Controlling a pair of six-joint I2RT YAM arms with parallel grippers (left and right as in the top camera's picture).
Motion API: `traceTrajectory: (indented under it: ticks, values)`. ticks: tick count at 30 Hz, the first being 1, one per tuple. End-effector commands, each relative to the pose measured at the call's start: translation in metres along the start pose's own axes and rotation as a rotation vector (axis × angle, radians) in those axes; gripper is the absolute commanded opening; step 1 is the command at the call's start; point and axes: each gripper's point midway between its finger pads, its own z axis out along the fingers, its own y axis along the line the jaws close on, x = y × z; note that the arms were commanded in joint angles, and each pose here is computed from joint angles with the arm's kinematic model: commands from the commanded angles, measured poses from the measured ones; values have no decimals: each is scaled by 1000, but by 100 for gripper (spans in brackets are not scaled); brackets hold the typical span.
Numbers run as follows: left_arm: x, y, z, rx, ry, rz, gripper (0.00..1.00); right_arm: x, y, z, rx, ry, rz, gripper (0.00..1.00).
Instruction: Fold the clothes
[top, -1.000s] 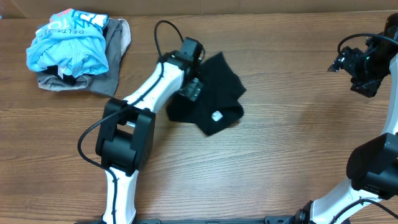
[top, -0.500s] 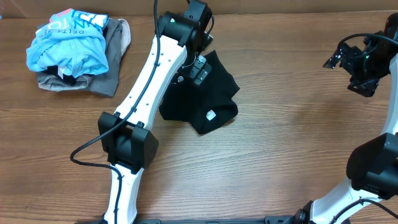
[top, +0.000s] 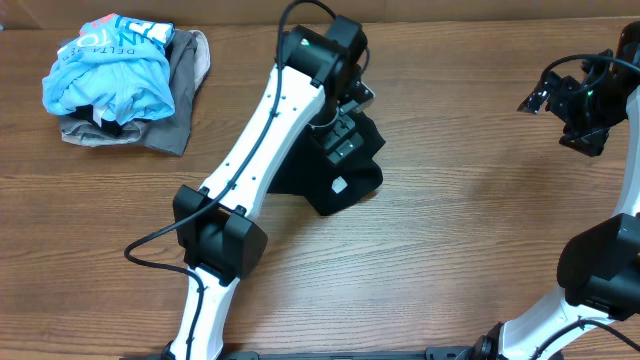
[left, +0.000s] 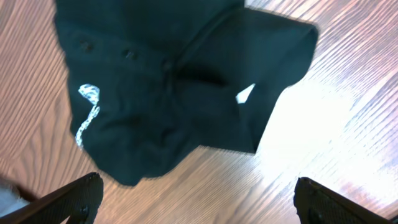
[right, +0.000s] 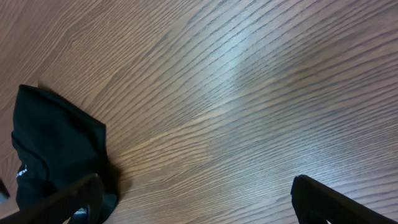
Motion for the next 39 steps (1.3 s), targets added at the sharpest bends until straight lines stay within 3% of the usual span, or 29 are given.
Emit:
traceTrajectory:
  ticks: [1, 8, 15, 23, 32, 35, 39]
  values:
    - [-2, -20, 19, 67, 8, 53, 100, -2, 8, -13, -20, -38, -38, 100]
    - [-9, -30, 80, -6, 24, 93, 100, -2, 8, -13, -20, -38, -38, 100]
    - [-26, -26, 128, -49, -72, 56, 100, -2, 8, -13, -20, -39, -39, 100]
    - [-16, 7, 173, -248, -83, 7, 100, -3, 8, -13, -21, -42, -40, 100]
    - [3, 7, 212, -253, -106, -5, 100, -3, 8, -13, -22, -41, -38, 100]
    - [10, 6, 222, -254, -113, -7, 93, -3, 8, -13, -22, -42, -38, 100]
    - [13, 7, 230, -260, -133, -13, 72, -3, 8, -13, -22, -42, -39, 100]
